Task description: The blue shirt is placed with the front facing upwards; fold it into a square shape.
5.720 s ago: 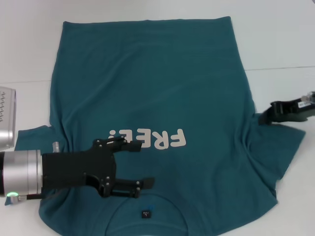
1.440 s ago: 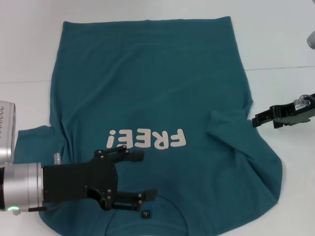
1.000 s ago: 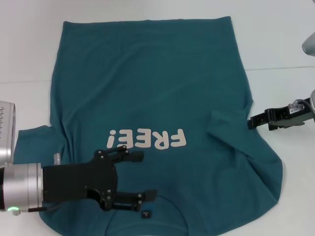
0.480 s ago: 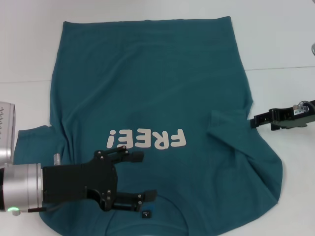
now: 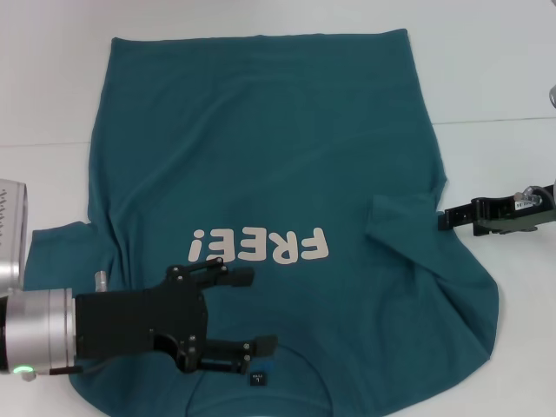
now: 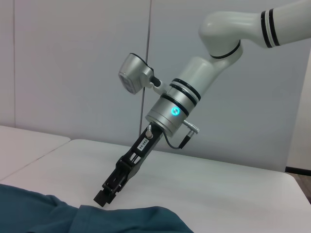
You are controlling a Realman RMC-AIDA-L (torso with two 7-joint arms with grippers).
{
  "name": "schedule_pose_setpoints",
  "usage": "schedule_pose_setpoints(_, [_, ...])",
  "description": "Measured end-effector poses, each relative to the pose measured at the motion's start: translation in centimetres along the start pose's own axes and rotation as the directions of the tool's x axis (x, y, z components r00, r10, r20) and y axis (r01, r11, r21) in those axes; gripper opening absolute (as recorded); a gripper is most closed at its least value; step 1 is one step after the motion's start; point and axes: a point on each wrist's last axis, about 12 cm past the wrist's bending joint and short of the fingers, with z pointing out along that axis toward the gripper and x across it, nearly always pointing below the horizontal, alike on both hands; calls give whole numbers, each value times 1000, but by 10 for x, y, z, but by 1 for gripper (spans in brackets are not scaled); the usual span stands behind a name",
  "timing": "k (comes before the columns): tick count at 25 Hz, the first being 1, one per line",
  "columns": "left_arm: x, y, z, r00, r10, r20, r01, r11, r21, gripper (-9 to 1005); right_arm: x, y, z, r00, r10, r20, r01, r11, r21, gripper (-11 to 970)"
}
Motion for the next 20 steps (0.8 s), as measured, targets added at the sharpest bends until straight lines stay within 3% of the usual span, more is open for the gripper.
schedule_pose_setpoints(20, [1,0,0,1000,2,-2,-2,1000,-1,937,2,5,8,999,14,35,-12,999,-39,732])
